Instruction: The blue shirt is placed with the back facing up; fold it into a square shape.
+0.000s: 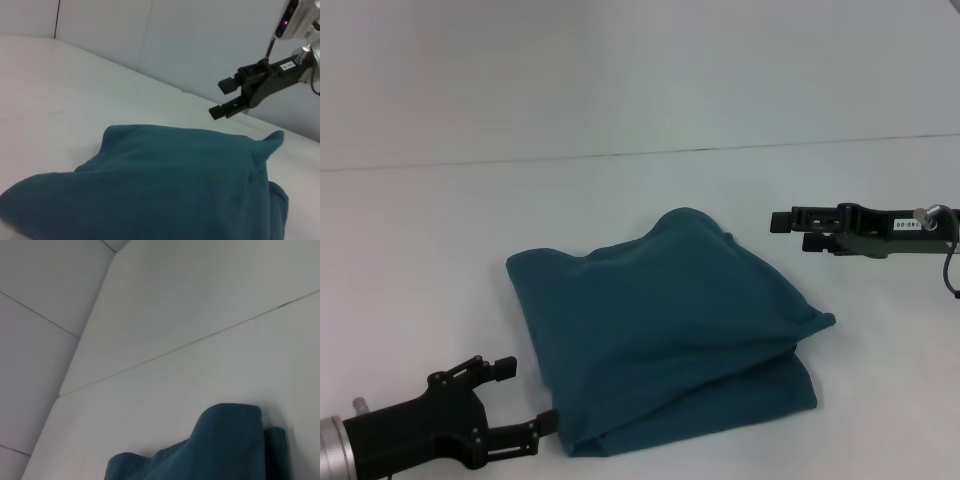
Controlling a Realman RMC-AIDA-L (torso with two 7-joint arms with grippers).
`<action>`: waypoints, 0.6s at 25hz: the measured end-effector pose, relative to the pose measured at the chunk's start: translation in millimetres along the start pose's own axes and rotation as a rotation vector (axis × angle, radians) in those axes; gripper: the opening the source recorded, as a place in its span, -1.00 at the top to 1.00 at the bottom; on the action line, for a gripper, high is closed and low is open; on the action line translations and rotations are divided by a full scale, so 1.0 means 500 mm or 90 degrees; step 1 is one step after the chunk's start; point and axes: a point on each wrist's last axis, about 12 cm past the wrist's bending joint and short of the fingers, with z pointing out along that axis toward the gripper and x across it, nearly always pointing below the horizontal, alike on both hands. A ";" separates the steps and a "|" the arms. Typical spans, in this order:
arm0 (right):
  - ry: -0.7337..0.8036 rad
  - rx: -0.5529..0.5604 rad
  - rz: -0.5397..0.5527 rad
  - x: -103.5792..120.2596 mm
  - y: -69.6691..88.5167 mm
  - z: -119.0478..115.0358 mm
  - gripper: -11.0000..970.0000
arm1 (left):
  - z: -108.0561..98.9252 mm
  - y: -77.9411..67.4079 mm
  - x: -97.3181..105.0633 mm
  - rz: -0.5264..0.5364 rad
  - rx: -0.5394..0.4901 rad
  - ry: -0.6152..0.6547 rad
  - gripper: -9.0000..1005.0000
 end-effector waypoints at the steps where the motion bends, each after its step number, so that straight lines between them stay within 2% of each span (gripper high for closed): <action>1: -0.002 0.001 0.000 -0.001 0.000 0.000 -0.84 | 0.000 -0.002 0.002 0.008 0.001 -0.001 -0.92; 8: -0.011 0.005 0.001 -0.005 0.000 0.003 -0.84 | -0.005 -0.008 0.010 0.020 0.001 -0.003 -0.92; 15: 0.000 0.001 0.002 0.001 0.006 0.021 -0.83 | 0.004 0.001 -0.005 0.029 0.006 -0.001 -0.92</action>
